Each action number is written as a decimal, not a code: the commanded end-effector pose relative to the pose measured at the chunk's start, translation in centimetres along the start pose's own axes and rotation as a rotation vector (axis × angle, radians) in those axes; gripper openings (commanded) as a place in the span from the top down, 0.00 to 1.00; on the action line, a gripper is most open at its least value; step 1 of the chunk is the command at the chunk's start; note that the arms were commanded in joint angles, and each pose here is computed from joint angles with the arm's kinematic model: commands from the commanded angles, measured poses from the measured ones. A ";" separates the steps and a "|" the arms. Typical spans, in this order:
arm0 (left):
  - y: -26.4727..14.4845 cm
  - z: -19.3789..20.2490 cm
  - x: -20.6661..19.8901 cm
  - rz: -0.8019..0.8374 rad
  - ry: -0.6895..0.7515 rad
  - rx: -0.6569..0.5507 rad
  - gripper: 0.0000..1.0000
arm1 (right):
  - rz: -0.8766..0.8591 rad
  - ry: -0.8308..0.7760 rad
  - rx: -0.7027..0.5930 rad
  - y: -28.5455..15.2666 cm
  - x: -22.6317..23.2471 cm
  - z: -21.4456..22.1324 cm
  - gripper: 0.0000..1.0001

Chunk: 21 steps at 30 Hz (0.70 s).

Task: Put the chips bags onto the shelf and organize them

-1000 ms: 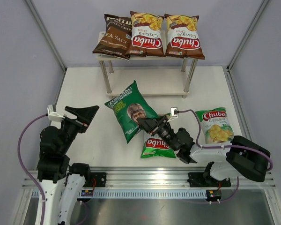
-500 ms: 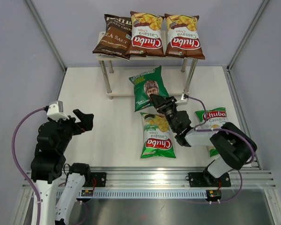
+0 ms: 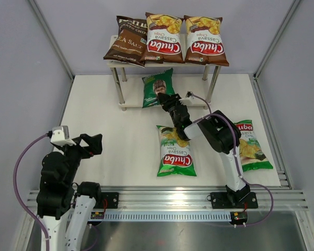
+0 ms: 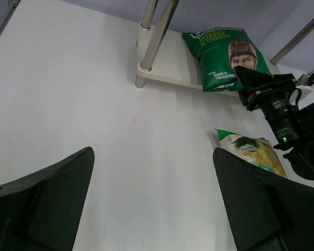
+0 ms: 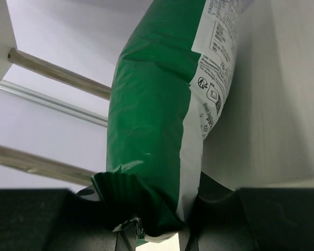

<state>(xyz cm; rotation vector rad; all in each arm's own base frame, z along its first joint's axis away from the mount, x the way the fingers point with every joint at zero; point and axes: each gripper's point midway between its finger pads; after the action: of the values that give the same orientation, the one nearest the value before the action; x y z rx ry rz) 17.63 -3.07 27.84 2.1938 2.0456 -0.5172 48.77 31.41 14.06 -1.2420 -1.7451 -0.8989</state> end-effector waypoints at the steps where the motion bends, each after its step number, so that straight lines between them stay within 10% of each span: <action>1: 0.0 -1.2 -0.5 0.026 0.024 -0.059 0.01 | -0.150 0.090 -0.104 3.3 6.7 -2.8 0.81; 21: -0.6 -1.5 -0.9 0.056 0.026 -0.085 0.01 | 0.273 0.102 0.089 5.6 0.1 9.8 0.73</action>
<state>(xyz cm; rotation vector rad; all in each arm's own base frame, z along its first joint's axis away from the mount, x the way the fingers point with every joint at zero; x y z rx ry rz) 17.09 -3.67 28.38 2.2256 1.9852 -0.4744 52.38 40.48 11.22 -1.2605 -1.5291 -0.7396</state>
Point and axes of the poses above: each gripper's point midway between its finger pads, its own y axis out along the fingers, its own x axis along the line the jaws close on, z = x × y, and after that the axes turned 1 degree about y, right-handed
